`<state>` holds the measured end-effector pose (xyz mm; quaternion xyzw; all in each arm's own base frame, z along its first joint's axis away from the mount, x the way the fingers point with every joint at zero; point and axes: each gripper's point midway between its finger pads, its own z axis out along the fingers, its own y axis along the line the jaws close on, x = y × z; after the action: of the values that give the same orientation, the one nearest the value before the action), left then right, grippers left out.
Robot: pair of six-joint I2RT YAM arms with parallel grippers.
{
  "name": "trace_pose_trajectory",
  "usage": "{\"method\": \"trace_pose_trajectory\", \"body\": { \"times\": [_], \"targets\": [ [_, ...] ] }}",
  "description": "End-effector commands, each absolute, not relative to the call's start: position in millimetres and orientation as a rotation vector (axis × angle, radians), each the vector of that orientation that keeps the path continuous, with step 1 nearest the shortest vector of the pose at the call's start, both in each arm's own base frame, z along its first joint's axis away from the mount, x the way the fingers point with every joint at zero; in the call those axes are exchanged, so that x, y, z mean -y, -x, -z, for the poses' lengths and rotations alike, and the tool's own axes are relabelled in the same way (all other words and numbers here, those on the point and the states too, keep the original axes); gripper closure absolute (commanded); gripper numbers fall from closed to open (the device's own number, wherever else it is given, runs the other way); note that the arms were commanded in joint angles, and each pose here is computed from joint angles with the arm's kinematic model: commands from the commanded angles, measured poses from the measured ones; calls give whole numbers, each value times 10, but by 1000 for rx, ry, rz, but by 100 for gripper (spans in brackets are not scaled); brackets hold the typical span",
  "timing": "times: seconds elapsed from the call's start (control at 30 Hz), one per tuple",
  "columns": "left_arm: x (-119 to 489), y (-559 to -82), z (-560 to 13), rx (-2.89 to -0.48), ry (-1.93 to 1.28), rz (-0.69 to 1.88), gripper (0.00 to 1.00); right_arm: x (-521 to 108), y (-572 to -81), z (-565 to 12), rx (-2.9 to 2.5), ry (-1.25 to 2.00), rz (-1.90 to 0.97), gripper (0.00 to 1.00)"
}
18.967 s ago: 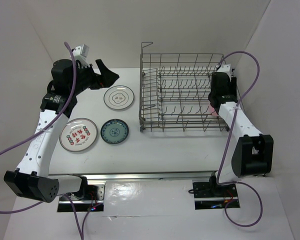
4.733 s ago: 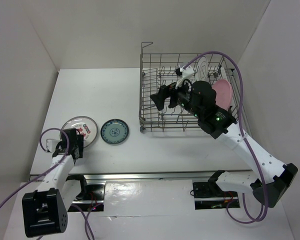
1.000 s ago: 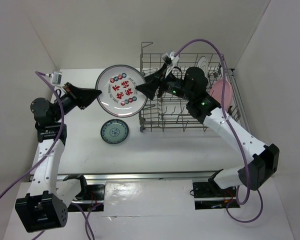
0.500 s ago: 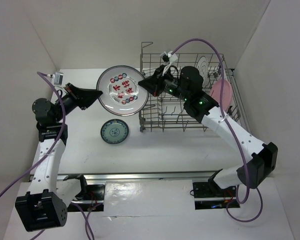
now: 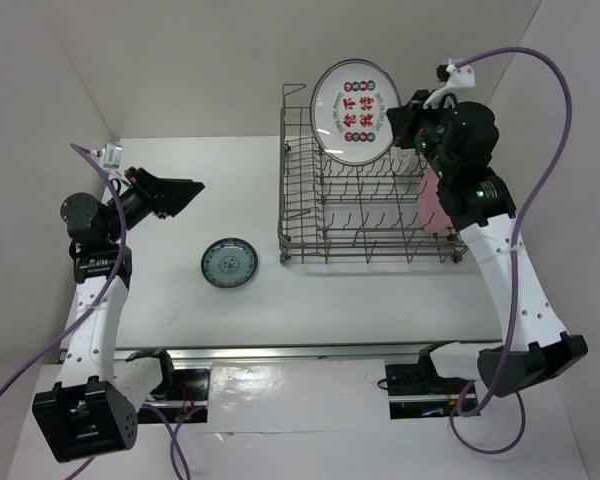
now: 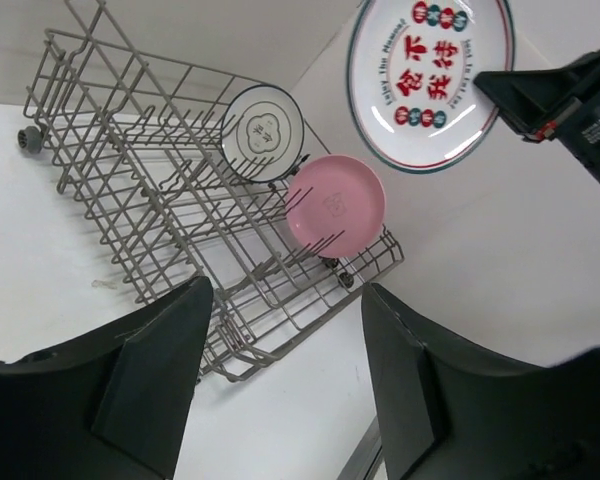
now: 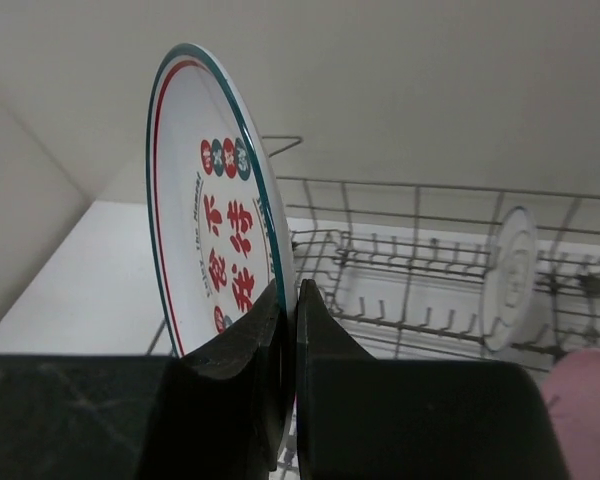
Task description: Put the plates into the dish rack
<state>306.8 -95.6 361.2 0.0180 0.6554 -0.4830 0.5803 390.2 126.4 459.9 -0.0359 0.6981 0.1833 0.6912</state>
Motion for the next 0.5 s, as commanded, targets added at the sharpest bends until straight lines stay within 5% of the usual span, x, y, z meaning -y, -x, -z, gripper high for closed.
{"method": "trace_pose_trajectory", "body": {
  "times": [0.0,0.1,0.47],
  "targets": [
    [937,-3028,-3803,-1498,-64,1102,23,-684,-3750,-4992,-1443,-97,-190,100],
    [879,-3108,-3716,-1548,-5,1074,0,-396,-3733,-4787,-1466,-197,-45,100],
    [685,-3366,-3374,-1684,172,1062,0,-257,-3562,-4371,-1592,-233,289,100]
  ]
}}
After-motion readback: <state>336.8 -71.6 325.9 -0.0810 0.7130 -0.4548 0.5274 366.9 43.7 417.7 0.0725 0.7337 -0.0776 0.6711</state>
